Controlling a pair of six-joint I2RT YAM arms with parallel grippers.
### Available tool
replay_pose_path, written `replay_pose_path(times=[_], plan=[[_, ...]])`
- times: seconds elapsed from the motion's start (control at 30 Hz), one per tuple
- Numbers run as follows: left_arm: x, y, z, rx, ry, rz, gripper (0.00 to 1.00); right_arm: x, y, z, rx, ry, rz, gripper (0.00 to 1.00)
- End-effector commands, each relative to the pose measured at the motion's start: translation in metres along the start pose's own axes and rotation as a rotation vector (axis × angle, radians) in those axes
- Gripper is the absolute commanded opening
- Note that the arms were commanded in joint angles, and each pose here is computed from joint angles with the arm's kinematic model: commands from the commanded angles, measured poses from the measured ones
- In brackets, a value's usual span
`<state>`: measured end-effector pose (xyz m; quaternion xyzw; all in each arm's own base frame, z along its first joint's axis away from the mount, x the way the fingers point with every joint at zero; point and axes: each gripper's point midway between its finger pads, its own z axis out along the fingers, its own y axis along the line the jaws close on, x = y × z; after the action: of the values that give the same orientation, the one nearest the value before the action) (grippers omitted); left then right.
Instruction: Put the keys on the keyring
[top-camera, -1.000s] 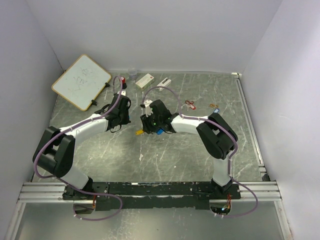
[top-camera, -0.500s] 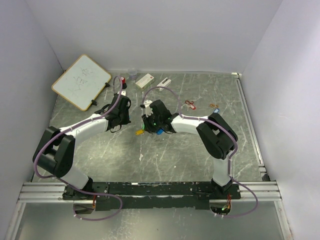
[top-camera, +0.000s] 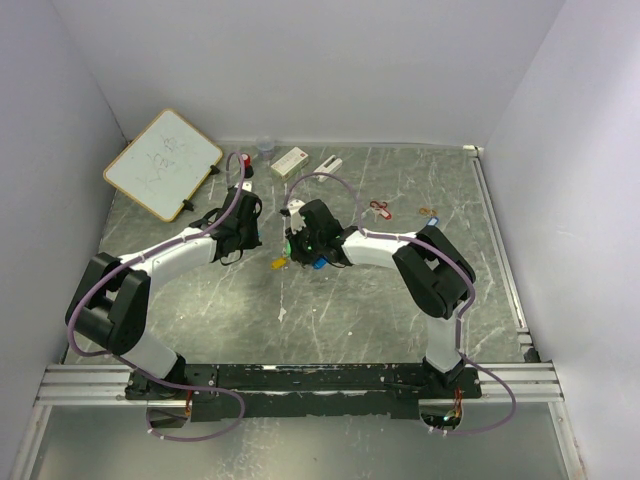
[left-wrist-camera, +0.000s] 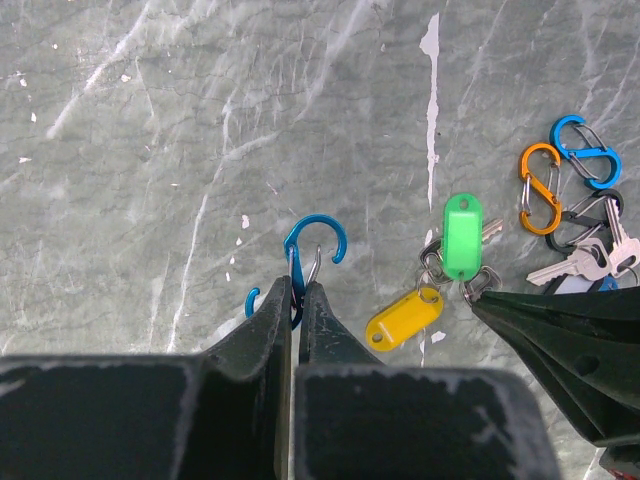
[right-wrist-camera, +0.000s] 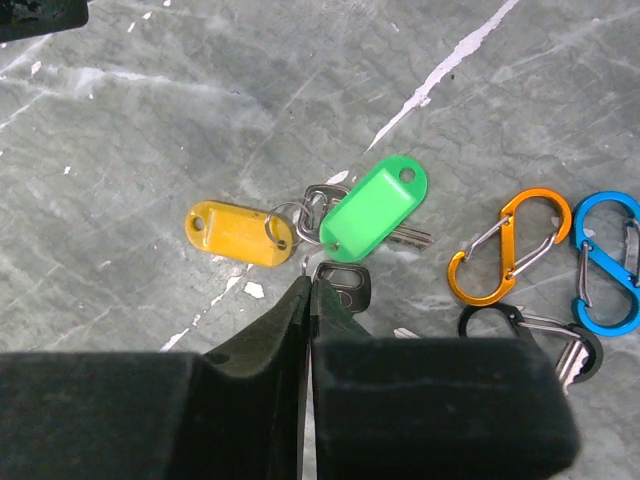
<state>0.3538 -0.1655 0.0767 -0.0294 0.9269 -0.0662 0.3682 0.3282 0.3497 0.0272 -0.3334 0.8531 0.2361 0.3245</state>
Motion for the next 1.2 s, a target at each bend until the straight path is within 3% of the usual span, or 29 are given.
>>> replay_pose_path(times=[0.0, 0.4, 0.5, 0.63, 1.17], plan=[[-0.011, -0.003, -0.004, 0.017, -0.026, -0.015, 0.07, -0.013, -0.002, 0.001, 0.017, -0.038, -0.023, 0.0], [-0.016, -0.007, -0.003, 0.028, -0.027, -0.018, 0.07, -0.031, -0.004, -0.017, 0.046, -0.1, -0.048, 0.01], [-0.016, -0.006, -0.004, 0.026, -0.03, -0.017, 0.07, -0.028, -0.005, -0.017, 0.048, -0.087, -0.054, 0.23], [-0.015, -0.006, -0.004, 0.026, -0.029, -0.021, 0.07, -0.024, -0.004, -0.015, 0.042, -0.065, -0.065, 0.35], [-0.016, -0.002, -0.006, 0.016, -0.038, -0.021, 0.07, -0.017, 0.002, 0.002, 0.037, -0.019, -0.082, 0.37]])
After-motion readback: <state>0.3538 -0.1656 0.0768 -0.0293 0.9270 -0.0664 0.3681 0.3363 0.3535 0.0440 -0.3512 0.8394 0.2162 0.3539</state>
